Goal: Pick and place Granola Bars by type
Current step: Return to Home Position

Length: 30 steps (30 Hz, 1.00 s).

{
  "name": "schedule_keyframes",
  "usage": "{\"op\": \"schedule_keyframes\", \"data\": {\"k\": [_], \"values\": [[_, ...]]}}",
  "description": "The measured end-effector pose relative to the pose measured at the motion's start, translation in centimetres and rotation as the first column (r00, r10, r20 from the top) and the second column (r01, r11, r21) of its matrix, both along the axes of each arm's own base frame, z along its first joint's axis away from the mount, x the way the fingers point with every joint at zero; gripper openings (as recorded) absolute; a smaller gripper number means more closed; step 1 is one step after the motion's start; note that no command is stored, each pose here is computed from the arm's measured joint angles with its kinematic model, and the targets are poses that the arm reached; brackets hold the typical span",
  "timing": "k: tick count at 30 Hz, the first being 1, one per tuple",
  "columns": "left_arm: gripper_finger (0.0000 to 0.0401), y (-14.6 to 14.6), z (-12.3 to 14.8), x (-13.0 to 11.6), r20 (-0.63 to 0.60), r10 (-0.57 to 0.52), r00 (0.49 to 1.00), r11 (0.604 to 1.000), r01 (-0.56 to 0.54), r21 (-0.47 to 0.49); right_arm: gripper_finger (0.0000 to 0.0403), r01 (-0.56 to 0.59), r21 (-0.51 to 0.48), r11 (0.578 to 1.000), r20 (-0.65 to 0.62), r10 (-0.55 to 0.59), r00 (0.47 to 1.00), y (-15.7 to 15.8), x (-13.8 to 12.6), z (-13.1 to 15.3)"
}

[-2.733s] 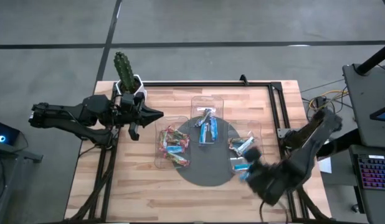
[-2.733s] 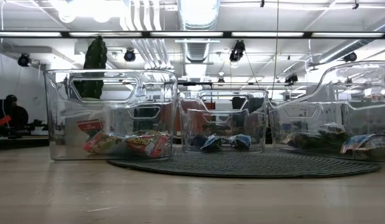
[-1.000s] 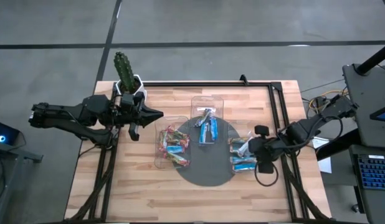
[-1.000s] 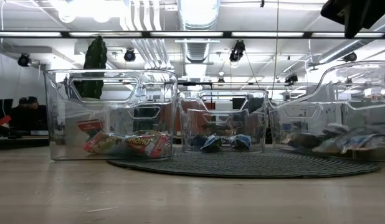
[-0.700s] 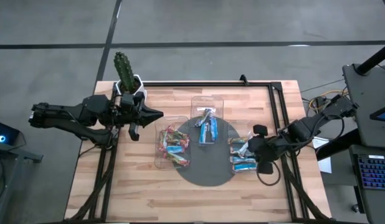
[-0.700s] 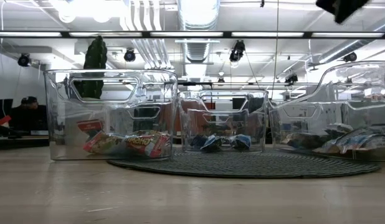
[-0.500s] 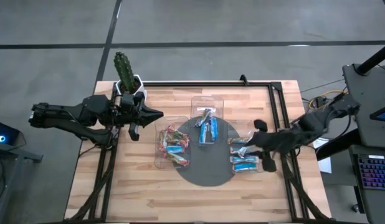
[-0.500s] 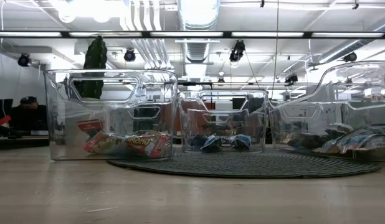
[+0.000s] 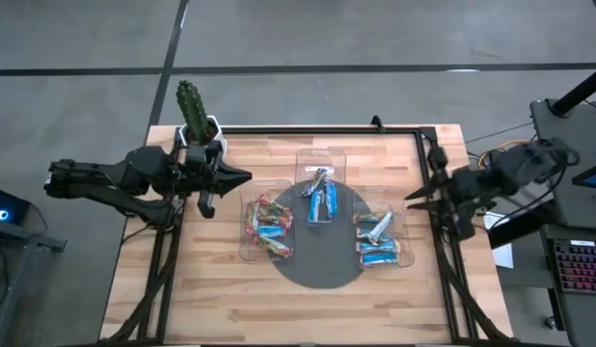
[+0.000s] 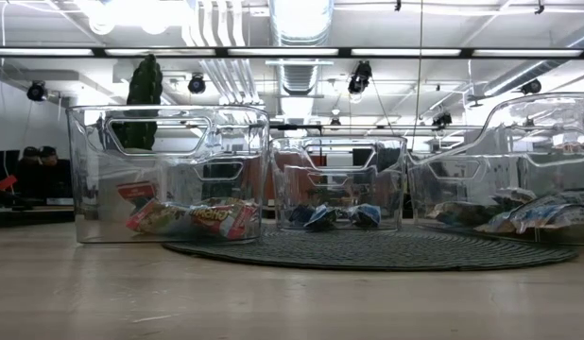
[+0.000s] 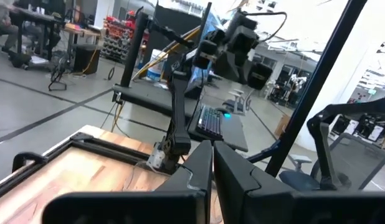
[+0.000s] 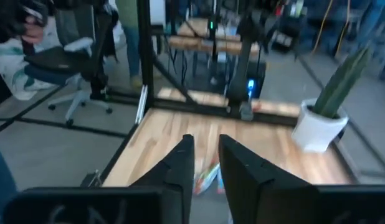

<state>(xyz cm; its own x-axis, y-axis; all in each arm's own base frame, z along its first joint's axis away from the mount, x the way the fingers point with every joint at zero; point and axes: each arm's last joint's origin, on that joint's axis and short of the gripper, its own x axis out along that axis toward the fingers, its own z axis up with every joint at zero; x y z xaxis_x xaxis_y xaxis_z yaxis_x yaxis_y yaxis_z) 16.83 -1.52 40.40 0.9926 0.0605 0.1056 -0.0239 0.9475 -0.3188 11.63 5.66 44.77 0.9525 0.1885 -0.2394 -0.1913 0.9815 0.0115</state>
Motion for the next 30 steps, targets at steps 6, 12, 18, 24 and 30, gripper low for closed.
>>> {"op": "schedule_keyframes", "data": {"k": [6,12,18,24,30], "values": [[0.0,0.1,1.1,-0.9,0.059,0.018,0.998,0.991,-0.025,0.129,0.0018,0.017,-0.064,0.998,0.093,-0.011,0.996,-1.3,-2.0,1.4],[0.0,0.4,2.6,-2.7,0.106,0.039,0.994,0.954,-0.068,0.29,0.0009,0.091,-0.067,0.994,0.142,-0.081,0.987,-2.6,-3.9,1.6],[0.0,0.6,2.6,-5.3,-0.024,0.033,0.999,0.94,-0.023,0.339,0.0008,0.096,-0.044,0.994,0.209,-0.085,0.974,-4.2,-6.7,1.4],[0.0,0.7,1.9,-7.2,-0.061,-0.023,0.998,0.952,0.041,0.304,0.0008,0.12,-0.01,0.993,0.249,-0.114,0.962,-5.7,-9.2,-0.2],[0.0,0.8,-0.1,-7.8,-0.105,-0.031,0.994,0.971,0.055,0.234,0.0008,0.148,0.045,0.988,0.242,-0.155,0.958,-6.6,-10.5,-3.1]]}}
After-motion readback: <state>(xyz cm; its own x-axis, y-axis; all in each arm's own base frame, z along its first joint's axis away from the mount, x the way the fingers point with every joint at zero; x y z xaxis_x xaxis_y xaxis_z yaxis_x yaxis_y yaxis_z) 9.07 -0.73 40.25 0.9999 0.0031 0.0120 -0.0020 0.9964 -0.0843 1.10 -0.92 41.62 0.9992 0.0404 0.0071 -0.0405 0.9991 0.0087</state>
